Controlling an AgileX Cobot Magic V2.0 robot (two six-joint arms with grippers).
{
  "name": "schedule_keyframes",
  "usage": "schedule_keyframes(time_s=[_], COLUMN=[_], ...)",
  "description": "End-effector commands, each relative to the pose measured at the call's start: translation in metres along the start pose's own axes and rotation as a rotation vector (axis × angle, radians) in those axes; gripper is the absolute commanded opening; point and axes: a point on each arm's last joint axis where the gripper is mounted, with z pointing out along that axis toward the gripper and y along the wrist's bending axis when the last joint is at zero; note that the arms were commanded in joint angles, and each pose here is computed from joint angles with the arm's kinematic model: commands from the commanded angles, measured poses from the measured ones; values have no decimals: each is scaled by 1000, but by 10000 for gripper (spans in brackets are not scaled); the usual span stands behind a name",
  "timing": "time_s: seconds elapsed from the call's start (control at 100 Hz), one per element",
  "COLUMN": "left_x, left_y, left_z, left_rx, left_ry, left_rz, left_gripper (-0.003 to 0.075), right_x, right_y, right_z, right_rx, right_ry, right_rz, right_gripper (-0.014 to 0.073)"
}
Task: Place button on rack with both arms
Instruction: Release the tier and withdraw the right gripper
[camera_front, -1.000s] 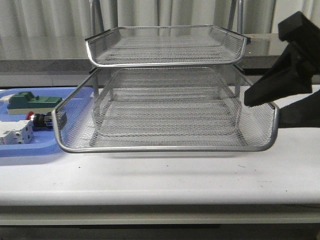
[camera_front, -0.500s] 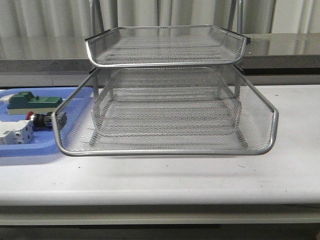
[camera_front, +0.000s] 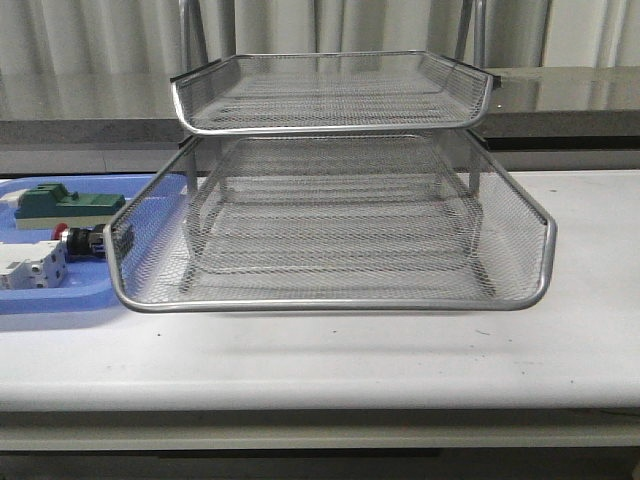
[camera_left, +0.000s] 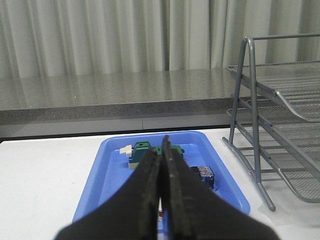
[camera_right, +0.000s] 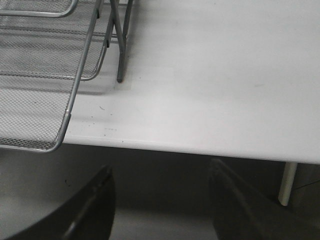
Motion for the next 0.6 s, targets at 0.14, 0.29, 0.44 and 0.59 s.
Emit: schedule_keyframes(time_s=[0.14, 0.29, 0.44, 0.59], left_x=[6, 6, 6, 6], left_y=[0, 0, 0, 0], left_z=[-2, -2, -2, -2], left_rx=[2, 2, 2, 2], left_ry=[-66, -66, -66, -66], left_rz=[-13, -13, -13, -13], left_gripper=[-20, -20, -20, -20], right_x=[-4, -4, -4, -3], right_y=[0, 0, 0, 0], right_z=[-23, -24, -24, -24], right_rx=[10, 10, 10, 10], right_ry=[-129, -130, -130, -127], right_rz=[-4, -4, -5, -5], right_gripper=[181, 15, -73, -69])
